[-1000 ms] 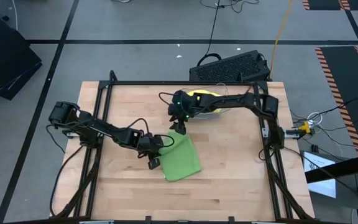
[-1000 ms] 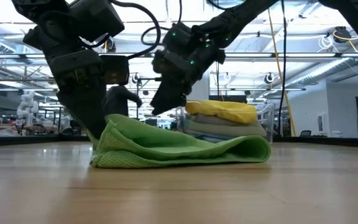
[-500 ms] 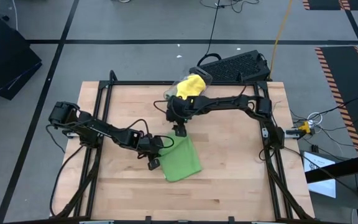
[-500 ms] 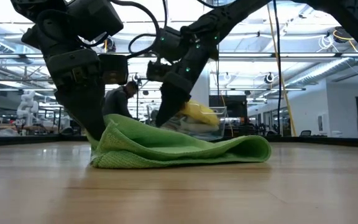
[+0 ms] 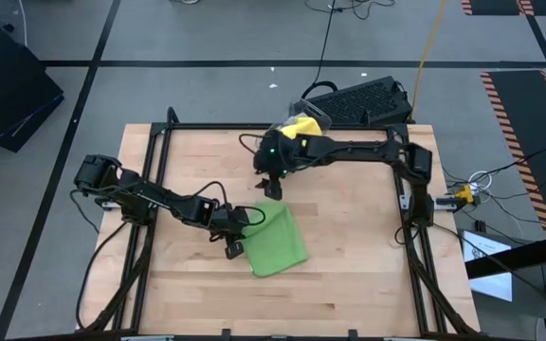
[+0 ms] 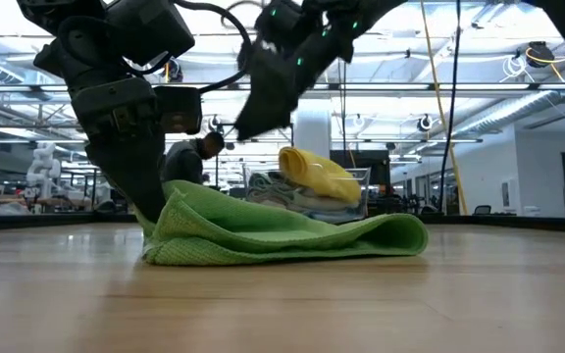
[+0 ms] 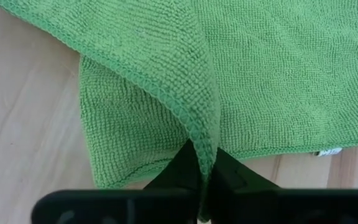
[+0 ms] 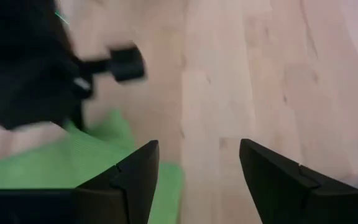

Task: Fold microfiber towels
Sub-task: Fold the green towel

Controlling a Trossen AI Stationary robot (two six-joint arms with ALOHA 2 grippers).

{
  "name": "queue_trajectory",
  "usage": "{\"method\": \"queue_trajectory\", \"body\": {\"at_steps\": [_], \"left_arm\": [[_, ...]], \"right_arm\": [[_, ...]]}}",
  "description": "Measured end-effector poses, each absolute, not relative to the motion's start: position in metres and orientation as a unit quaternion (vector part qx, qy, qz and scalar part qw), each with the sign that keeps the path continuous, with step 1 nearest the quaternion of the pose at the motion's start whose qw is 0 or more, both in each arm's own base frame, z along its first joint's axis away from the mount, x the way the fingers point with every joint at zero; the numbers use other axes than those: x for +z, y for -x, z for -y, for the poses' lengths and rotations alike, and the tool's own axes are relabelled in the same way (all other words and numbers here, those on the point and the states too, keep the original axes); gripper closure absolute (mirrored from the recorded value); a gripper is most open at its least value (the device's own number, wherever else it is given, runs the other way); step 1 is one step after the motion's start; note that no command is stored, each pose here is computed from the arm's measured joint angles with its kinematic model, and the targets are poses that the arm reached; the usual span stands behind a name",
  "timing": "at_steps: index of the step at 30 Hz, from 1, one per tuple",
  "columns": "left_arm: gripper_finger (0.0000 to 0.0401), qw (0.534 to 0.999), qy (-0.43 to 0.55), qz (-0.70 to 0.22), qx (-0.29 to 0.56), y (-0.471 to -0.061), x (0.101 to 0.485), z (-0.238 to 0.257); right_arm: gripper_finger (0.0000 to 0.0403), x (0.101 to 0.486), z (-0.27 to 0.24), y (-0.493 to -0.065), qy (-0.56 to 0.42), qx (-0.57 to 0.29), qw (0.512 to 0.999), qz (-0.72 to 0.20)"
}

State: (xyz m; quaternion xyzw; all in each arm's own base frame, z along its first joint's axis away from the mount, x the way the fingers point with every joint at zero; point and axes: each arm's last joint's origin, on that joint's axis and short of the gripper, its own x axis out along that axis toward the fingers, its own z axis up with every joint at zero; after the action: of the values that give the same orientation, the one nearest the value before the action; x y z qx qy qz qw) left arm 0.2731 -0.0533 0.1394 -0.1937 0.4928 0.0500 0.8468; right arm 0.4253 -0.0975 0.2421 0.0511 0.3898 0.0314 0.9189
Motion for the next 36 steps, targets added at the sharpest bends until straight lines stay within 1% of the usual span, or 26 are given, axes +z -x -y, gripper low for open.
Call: {"method": "queue_trajectory", "body": {"at_steps": [5, 8, 10, 13, 19, 23, 27, 29, 32, 36], "left_arm": [[0.0395, 0.847, 0.192, -0.493, 0.048, -0.273, 0.139, 0.053], [0.0388, 0.847, 0.193, -0.493, 0.047, -0.273, 0.139, 0.054], [0.0389, 0.847, 0.191, -0.493, 0.047, -0.273, 0.139, 0.055], [0.0397, 0.849, 0.191, -0.491, 0.048, -0.273, 0.140, 0.055], [0.0388, 0.850, 0.190, -0.489, 0.049, -0.273, 0.140, 0.055], [0.0397, 0.850, 0.191, -0.488, 0.049, -0.274, 0.140, 0.055], [0.0388, 0.851, 0.191, -0.487, 0.053, -0.274, 0.140, 0.055], [0.0390, 0.850, 0.193, -0.487, 0.055, -0.274, 0.140, 0.055], [0.0397, 0.850, 0.194, -0.487, 0.055, -0.274, 0.140, 0.055], [0.0388, 0.850, 0.196, -0.486, 0.057, -0.274, 0.140, 0.055]], "right_arm": [[0.0186, 0.286, 0.095, -0.407, -0.018, 0.049, 0.938, -0.343], [0.0186, 0.308, 0.101, -0.385, 0.048, 0.063, 0.937, -0.341], [0.0186, 0.310, 0.108, -0.368, 0.095, 0.075, 0.926, -0.358], [0.0188, 0.294, 0.126, -0.343, 0.132, 0.086, 0.904, -0.397], [0.0202, 0.245, 0.172, -0.297, 0.127, 0.064, 0.874, -0.465], [0.0208, 0.218, 0.192, -0.280, 0.135, 0.049, 0.869, -0.474], [0.0215, 0.209, 0.199, -0.271, 0.157, 0.039, 0.861, -0.482], [0.0223, 0.206, 0.201, -0.269, 0.173, 0.035, 0.855, -0.488], [0.0242, 0.205, 0.201, -0.270, 0.187, 0.035, 0.857, -0.480], [0.0270, 0.202, 0.202, -0.272, 0.193, 0.030, 0.859, -0.472]]}}
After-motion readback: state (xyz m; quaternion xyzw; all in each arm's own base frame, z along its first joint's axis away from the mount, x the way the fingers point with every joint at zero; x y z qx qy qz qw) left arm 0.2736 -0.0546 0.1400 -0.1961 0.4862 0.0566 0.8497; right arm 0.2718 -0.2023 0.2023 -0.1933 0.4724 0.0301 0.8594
